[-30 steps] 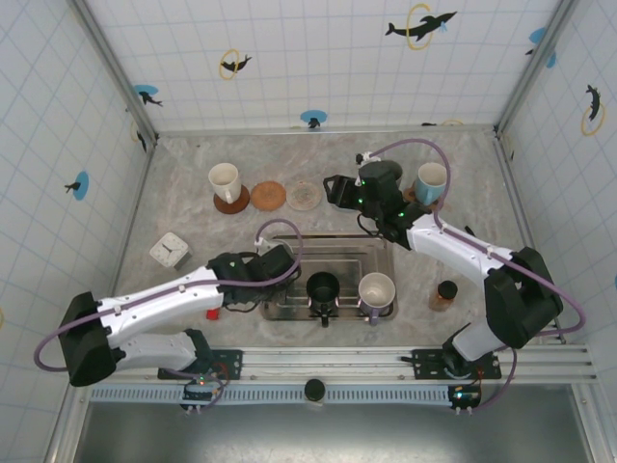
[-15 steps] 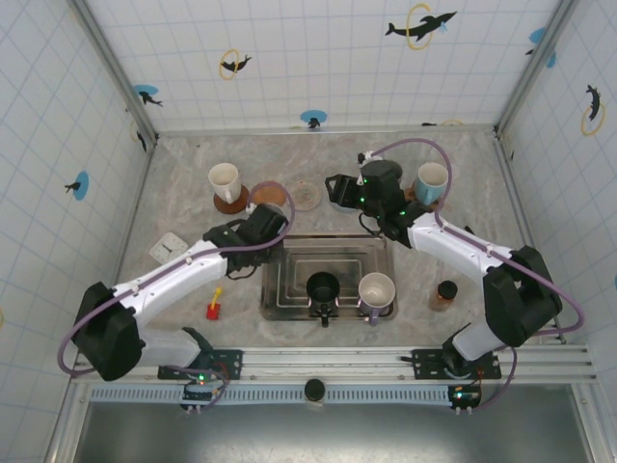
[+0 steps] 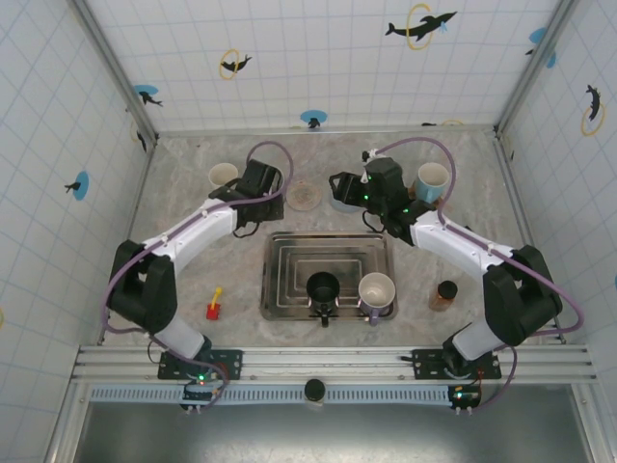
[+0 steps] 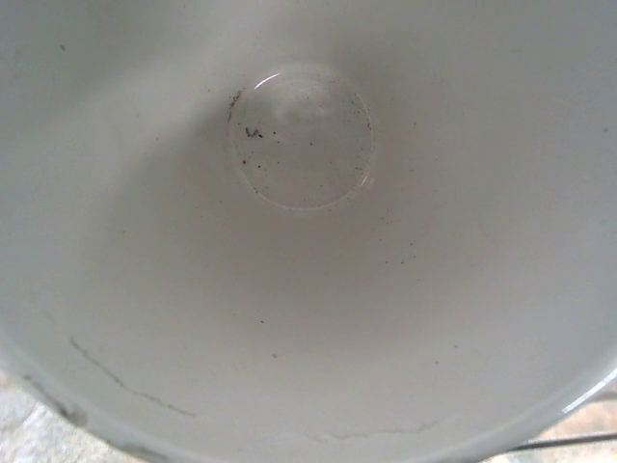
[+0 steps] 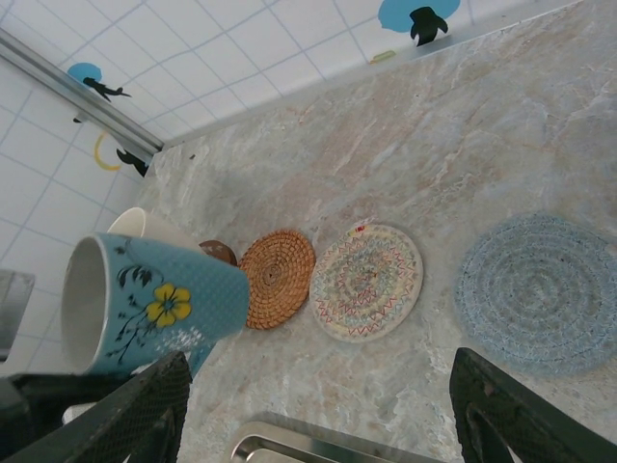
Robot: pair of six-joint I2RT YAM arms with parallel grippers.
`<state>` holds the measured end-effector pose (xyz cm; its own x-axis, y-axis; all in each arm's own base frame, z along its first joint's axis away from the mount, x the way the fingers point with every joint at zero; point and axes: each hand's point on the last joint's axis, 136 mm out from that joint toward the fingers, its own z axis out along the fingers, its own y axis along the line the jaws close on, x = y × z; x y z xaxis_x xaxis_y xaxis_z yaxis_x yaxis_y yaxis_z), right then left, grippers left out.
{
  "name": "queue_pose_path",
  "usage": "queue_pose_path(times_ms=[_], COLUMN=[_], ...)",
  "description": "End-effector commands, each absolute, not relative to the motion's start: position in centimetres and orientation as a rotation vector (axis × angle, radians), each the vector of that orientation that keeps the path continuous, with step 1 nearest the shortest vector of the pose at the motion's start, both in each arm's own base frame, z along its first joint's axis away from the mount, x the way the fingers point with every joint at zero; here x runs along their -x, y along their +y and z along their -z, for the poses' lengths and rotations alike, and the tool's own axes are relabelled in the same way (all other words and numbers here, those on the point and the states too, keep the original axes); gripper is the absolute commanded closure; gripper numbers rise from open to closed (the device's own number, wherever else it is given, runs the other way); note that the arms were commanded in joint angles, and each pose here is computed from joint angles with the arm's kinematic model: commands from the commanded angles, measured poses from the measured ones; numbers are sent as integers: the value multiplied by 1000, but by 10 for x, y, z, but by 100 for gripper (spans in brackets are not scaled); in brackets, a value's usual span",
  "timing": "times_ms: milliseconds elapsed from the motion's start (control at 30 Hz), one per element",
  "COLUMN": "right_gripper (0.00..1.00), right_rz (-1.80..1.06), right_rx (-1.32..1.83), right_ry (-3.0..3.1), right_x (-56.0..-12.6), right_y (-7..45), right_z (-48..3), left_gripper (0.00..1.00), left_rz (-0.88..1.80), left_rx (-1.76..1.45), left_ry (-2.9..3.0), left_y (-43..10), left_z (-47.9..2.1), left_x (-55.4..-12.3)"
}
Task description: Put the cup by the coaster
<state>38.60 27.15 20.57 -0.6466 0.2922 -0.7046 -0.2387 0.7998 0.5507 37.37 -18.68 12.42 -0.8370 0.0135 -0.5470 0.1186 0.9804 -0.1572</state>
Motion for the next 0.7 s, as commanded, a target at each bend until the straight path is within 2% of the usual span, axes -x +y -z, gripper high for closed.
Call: queue_pose_path(times_ms=[0,233,300,667], right_gripper=[28,29,30,30], right_rz=[-800,-807,-809,-805], right_rx=[-37,-32,-26,-29], right_ry=[2133,2170,2182,2199], right_x=[-392,-401,-403,-409], right_y=[274,282,285,285], right_z=[-203,-191,-188,-181], left_gripper=[100,100,100,100], left_rz=[295,277,293,296], left_rx=[-98,-14,-7,-3], left_ry=[2481,2491,2467,2506], left_y=[-188,-159,-159,-160], left_z=[-139,-130,-140,-121], left_x=[-399,-417,-427,-437])
